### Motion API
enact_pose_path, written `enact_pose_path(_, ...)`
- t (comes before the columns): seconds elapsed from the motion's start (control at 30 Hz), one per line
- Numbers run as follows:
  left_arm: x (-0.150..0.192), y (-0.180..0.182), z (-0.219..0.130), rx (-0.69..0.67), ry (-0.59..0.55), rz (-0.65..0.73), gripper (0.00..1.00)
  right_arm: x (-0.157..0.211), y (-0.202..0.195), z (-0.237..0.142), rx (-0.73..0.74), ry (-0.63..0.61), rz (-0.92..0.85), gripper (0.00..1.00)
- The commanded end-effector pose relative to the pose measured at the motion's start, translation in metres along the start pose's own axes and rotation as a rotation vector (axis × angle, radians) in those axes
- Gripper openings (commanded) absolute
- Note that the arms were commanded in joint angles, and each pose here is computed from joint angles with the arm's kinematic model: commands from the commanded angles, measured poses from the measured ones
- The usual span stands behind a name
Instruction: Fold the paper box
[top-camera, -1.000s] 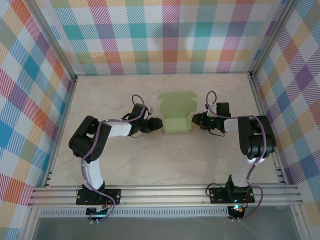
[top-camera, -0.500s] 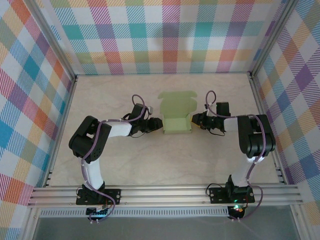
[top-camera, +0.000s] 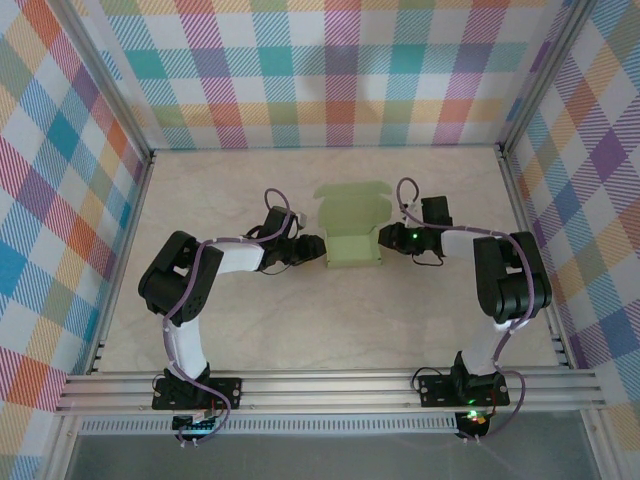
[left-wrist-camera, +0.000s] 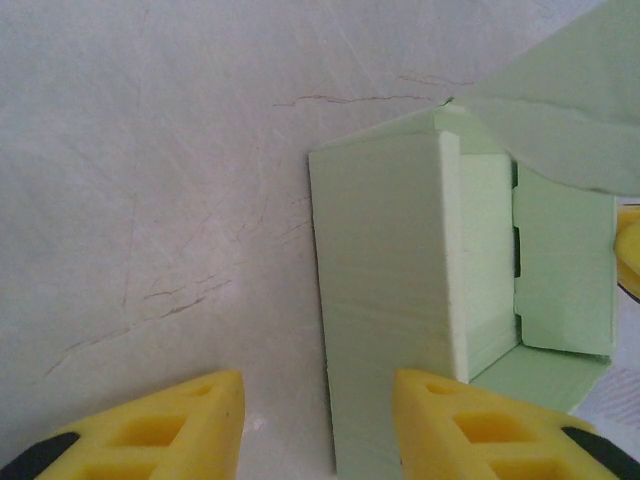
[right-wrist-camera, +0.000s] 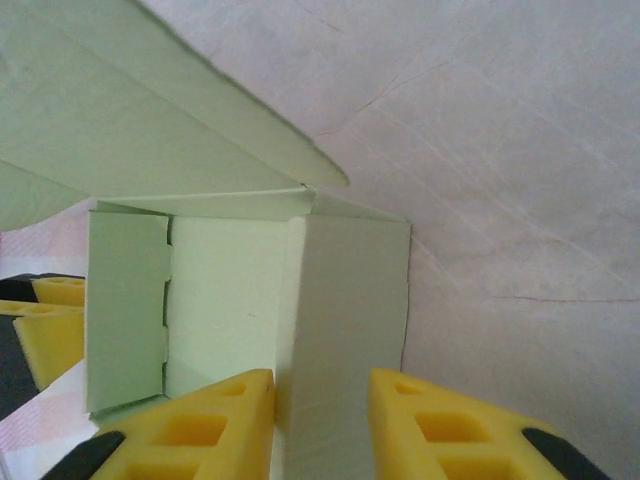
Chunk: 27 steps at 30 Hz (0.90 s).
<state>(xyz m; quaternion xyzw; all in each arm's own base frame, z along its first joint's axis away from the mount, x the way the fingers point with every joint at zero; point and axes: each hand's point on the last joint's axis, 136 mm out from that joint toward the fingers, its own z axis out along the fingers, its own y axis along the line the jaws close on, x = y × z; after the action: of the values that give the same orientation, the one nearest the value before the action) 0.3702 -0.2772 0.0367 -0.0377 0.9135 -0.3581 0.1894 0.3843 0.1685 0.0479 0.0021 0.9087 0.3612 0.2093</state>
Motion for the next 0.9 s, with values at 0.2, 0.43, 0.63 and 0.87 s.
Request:
enact_pose_path(0.2, 0.01, 0.007, 0.009, -0.021, 0.028, -0.001, 0.43, 0.036, -0.018, 0.011, 0.091, 0.107, -0.001, 0.31)
enact_pose_path(0.43, 0.01, 0.007, 0.007, -0.025, 0.025, 0.001, 0.43, 0.031, -0.014, 0.013, 0.068, 0.087, 0.012, 0.26)
enact_pose_path(0.63, 0.009, 0.007, 0.008, -0.023, 0.025, 0.002, 0.43, 0.024, -0.006, 0.002, 0.083, 0.069, 0.002, 0.29)
enact_pose_path(0.87, 0.009, 0.001, 0.006, 0.0, 0.017, 0.012, 0.43, 0.007, 0.014, -0.019, 0.069, -0.013, -0.013, 0.39)
